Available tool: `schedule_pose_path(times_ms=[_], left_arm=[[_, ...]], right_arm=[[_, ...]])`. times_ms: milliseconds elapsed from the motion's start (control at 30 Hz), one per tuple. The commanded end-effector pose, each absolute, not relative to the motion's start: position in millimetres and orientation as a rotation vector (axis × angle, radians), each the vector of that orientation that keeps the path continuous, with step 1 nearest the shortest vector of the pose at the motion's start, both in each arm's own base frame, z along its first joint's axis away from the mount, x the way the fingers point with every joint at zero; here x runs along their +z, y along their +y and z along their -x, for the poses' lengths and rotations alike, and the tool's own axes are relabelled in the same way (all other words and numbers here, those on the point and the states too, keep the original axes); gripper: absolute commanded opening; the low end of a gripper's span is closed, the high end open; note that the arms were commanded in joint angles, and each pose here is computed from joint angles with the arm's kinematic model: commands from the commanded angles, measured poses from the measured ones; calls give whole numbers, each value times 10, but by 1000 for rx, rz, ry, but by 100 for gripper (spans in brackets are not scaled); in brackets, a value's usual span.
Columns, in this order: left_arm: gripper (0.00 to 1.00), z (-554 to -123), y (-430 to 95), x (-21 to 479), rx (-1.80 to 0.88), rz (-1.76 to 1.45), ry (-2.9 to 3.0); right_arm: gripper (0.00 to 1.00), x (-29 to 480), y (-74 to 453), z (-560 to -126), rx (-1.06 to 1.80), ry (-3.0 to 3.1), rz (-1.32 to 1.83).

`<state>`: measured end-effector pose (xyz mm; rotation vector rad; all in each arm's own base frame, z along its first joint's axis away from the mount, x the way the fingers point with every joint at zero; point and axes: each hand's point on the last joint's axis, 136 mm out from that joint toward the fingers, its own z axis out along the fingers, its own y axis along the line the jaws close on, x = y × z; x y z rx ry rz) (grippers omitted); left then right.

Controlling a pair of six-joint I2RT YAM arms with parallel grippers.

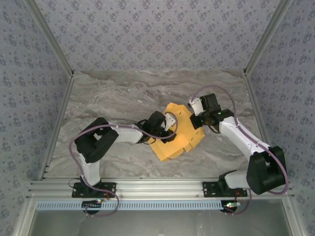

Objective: Fold the paper box

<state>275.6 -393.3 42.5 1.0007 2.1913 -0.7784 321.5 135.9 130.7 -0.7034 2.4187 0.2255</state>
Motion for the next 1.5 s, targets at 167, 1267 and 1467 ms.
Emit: schedule_pose_path(times_ms=[167,1267,1467], left_arm=[[23,-2851,-4138,456,-803,-1040,2130],[17,-2906,-4135,-93,-807,-891,2190],[16,-2919,-4108,-133,-818,-843,2174]], right_arm=[[0,1382,1338,-3224,233,2414,709],[0,1196,1465,-3149,113,2328,761],[0,1234,1562,-3076,44,2245,794]])
